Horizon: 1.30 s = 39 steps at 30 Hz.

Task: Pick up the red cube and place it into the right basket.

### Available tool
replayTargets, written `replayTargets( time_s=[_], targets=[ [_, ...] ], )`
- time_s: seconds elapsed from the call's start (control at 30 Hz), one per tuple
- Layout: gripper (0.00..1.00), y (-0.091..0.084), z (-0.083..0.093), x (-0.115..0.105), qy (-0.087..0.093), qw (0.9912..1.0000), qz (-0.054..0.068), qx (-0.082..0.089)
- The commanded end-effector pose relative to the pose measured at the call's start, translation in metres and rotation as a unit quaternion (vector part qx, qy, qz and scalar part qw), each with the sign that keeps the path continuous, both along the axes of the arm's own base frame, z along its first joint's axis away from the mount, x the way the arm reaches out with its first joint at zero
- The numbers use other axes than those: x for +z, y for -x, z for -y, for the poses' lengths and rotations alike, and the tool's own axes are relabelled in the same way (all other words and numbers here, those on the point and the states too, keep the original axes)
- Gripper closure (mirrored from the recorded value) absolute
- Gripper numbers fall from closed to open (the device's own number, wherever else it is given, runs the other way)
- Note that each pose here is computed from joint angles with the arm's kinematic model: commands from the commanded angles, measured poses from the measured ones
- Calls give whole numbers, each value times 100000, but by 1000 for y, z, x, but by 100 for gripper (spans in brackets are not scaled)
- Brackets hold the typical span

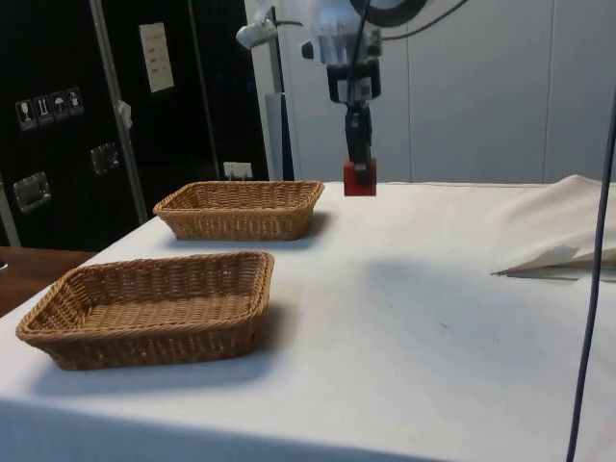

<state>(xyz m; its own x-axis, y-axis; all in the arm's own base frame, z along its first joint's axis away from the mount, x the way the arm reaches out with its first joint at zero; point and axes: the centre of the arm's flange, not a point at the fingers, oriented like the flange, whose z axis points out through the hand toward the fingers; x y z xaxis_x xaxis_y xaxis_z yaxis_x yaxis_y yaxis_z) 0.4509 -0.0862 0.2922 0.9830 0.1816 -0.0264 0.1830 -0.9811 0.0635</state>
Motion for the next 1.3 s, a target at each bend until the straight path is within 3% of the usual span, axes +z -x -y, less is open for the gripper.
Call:
replayTargets(
  time_s=[0.0, 0.53, 1.27],
  targets=[
    [97, -3, 1, 4, 40, 100000, -146, -267],
    [97, -34, 13, 36, 767, 99992, 23, -1004],
    [97, -76, 44, 32, 1922, 99947, 424, -2583]
  ],
)
